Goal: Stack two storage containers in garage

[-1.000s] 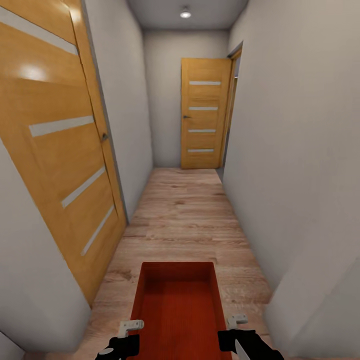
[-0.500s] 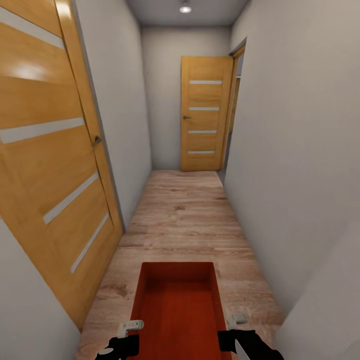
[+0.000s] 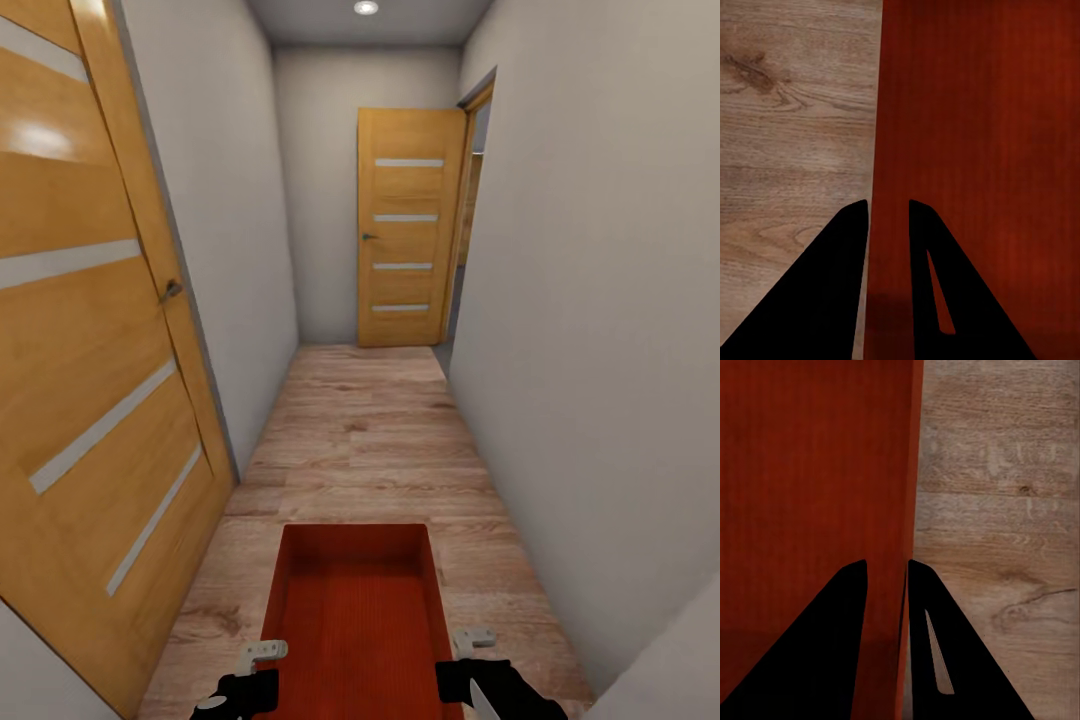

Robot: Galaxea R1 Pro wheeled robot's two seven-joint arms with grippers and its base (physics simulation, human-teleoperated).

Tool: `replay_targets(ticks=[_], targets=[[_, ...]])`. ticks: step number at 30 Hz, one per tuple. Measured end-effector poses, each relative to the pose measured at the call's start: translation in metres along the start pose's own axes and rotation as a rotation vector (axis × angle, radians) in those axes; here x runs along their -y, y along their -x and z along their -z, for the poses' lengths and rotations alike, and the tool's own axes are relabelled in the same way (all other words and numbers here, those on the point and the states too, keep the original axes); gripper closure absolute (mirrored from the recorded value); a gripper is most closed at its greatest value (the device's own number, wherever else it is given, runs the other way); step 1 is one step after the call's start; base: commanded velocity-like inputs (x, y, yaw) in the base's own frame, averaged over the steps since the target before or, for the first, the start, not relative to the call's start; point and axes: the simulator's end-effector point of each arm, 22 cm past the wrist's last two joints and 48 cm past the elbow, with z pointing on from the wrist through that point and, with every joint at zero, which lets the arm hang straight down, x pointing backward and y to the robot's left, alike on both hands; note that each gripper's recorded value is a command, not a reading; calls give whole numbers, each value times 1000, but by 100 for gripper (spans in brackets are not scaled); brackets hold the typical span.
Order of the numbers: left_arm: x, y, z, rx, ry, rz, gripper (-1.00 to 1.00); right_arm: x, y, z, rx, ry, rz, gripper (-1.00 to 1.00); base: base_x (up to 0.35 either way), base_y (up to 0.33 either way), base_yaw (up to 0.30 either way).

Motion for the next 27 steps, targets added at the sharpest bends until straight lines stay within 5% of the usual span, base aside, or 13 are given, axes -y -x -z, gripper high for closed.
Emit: replay_targets(ticks=[27], targets=[[0, 0, 0, -1, 0, 0, 100, 0, 0, 0, -1, 0, 0, 100, 342, 0, -17]])
